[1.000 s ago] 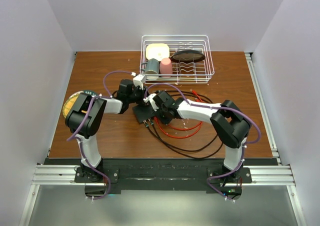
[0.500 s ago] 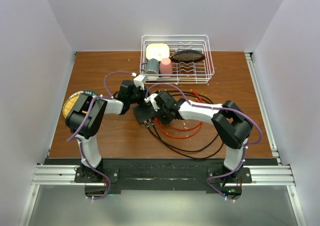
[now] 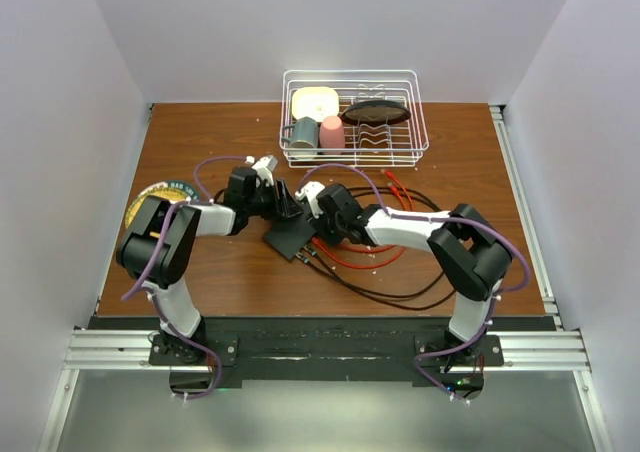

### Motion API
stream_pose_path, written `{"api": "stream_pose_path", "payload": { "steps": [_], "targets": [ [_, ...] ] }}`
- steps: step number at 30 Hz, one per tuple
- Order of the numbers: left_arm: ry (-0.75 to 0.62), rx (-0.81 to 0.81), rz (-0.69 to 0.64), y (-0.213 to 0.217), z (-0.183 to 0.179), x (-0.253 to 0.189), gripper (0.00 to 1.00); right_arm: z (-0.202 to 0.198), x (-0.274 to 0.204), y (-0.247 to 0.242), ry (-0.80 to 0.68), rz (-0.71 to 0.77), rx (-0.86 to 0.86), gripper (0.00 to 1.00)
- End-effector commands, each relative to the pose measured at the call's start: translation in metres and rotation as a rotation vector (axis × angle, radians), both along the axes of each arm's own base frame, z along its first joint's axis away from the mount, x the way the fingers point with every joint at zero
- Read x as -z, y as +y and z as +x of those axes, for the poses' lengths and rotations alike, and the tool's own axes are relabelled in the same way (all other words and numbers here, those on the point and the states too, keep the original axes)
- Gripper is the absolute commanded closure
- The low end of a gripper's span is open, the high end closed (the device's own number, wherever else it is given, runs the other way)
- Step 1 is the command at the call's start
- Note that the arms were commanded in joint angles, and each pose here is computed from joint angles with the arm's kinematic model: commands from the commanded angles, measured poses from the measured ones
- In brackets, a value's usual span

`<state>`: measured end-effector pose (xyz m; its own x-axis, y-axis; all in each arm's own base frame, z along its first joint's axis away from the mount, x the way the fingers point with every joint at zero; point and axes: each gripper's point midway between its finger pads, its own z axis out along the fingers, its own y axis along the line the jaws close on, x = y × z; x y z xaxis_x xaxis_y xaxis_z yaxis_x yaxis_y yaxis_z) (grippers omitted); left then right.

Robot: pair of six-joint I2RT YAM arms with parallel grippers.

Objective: Insert the plug into the switch port

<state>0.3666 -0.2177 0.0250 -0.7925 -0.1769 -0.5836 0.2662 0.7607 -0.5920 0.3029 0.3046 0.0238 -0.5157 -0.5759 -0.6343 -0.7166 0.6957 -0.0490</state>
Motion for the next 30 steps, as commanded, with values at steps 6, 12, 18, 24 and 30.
{"api": "stream_pose_path", "payload": {
  "steps": [6,12,18,24,30],
  "targets": [
    [0.327,-0.157,0.135,0.036,-0.063,0.051,0.34,0.032,-0.035,-0.005,-0.156,0.054,0.093,0.48],
    [0.204,-0.223,0.160,0.047,-0.043,0.020,0.18,0.029,-0.064,-0.019,-0.198,0.067,0.136,0.31],
    [-0.051,-0.186,0.136,0.046,-0.022,-0.049,0.05,0.026,-0.119,-0.026,-0.272,0.168,0.187,0.03],
    [-0.254,-0.184,0.119,0.048,-0.009,-0.120,0.00,0.022,-0.183,-0.034,-0.360,0.266,0.207,0.01],
    [-0.371,-0.185,0.101,0.050,-0.006,-0.172,0.00,0.008,-0.225,-0.040,-0.407,0.368,0.200,0.01]
  ]
}}
